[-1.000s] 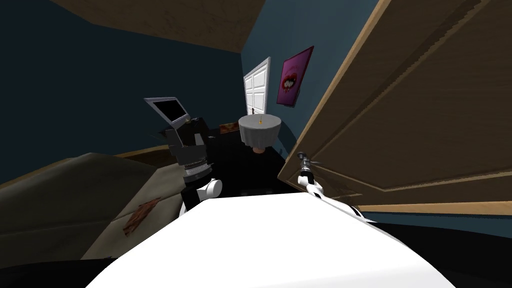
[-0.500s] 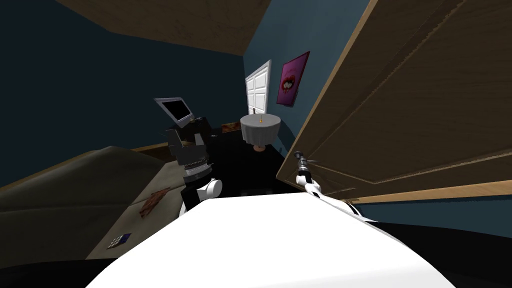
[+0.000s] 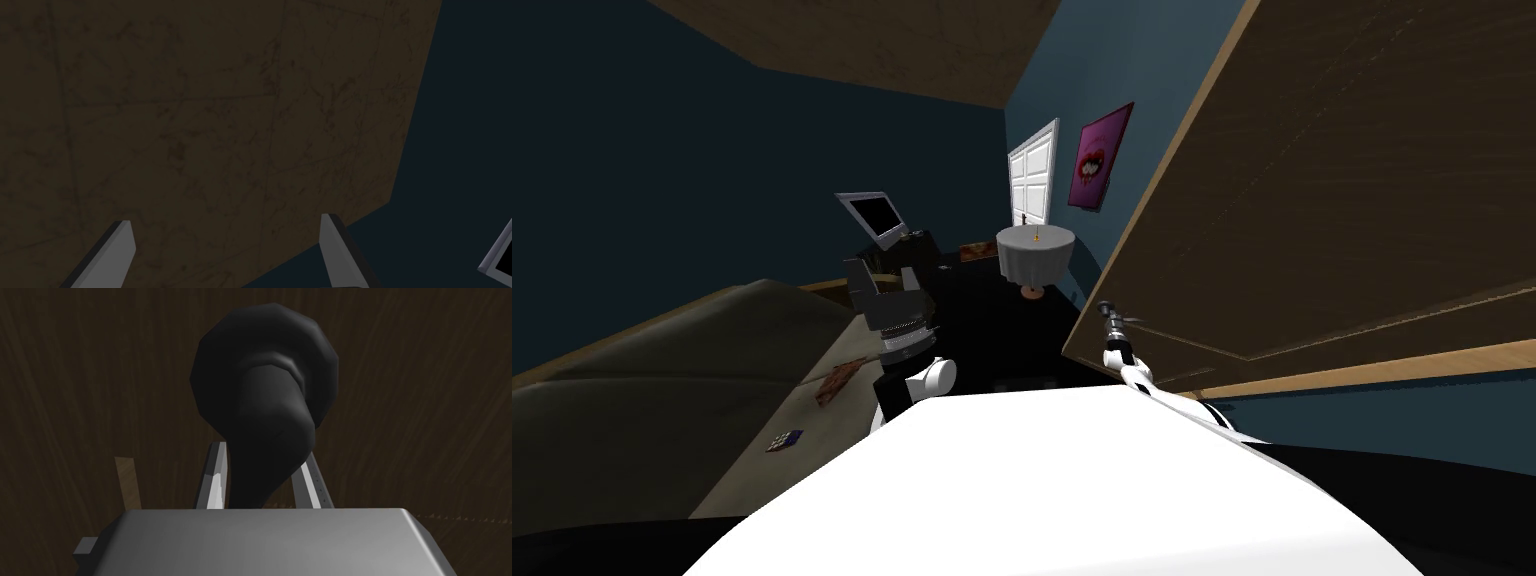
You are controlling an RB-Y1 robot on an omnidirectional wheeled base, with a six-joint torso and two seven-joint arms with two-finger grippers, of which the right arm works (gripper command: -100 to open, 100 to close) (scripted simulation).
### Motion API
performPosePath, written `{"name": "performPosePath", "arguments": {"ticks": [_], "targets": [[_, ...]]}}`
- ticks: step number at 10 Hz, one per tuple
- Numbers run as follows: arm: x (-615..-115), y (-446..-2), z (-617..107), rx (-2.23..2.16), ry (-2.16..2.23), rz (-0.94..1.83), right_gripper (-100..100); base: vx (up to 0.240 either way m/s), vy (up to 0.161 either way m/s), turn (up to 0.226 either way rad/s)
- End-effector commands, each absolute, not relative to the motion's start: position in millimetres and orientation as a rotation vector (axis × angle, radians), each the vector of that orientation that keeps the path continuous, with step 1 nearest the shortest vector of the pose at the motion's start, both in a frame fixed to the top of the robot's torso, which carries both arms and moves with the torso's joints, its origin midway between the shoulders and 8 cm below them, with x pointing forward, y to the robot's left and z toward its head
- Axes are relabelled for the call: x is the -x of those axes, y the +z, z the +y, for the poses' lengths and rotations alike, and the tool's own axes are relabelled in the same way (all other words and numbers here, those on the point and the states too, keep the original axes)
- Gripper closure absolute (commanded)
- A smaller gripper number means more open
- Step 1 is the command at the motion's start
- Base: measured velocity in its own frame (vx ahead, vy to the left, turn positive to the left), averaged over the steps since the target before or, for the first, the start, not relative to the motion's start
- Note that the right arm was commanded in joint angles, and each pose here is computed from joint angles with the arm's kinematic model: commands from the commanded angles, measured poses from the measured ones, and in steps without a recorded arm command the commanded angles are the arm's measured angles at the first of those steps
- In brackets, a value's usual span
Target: Pull the door open
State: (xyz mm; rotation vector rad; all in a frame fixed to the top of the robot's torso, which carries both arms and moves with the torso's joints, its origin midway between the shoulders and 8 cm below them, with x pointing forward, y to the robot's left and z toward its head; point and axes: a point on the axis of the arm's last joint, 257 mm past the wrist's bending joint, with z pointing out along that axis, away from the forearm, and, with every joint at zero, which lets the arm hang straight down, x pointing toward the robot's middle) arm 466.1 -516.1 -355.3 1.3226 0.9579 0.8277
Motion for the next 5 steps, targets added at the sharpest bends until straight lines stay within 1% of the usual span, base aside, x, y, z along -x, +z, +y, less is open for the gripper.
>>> {"name": "performPosePath", "arguments": {"ticks": [1,5], "targets": [[-467,-356,-511,-1.314,0.84,0.976,100,-0.199,-0.017,0.081],[-474,-355,-497,-1.292,0.876,1.012,100,-0.207,-0.032,0.072]]}}
